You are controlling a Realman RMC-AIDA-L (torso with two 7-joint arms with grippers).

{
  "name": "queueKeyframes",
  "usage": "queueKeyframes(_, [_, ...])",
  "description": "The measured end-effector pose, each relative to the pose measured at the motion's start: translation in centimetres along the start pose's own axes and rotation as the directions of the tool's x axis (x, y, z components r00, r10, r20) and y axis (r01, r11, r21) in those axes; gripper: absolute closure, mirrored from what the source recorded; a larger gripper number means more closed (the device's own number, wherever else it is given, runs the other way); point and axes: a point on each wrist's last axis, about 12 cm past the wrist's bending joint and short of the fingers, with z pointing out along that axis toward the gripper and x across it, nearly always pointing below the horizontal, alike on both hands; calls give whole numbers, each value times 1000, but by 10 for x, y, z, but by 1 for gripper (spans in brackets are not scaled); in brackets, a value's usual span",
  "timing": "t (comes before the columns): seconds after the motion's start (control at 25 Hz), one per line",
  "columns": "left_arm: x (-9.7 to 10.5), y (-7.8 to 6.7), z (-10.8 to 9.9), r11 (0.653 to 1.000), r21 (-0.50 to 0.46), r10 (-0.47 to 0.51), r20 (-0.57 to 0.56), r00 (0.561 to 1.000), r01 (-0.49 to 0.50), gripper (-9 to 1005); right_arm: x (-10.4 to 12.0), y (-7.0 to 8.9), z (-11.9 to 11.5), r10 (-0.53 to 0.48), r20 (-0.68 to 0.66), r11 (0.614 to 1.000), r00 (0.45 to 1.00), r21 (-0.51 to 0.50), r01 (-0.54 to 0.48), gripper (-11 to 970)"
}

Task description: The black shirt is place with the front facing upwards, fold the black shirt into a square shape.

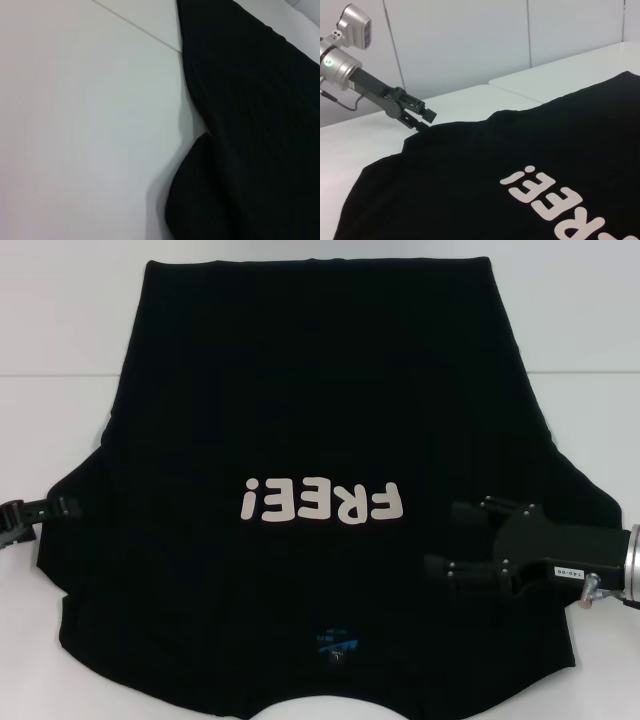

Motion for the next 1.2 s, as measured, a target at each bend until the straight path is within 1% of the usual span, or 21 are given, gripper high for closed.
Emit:
queueKeyframes(0.44, [1, -8, 2, 999, 45, -5, -26, 1000, 6, 144, 0, 1, 0, 0, -1, 1000, 1000, -8, 0, 24])
queueKeyframes(0.76, [2, -9, 2, 998, 61, -10, -35, 999, 12, 156, 0, 1, 0, 0, -1, 1000, 1000, -10, 0, 23])
queueKeyframes(1.2, [4, -8, 4, 999, 52, -14, -38, 999, 16, 172, 0, 2, 0, 2, 0, 1000, 1000, -12, -2, 23])
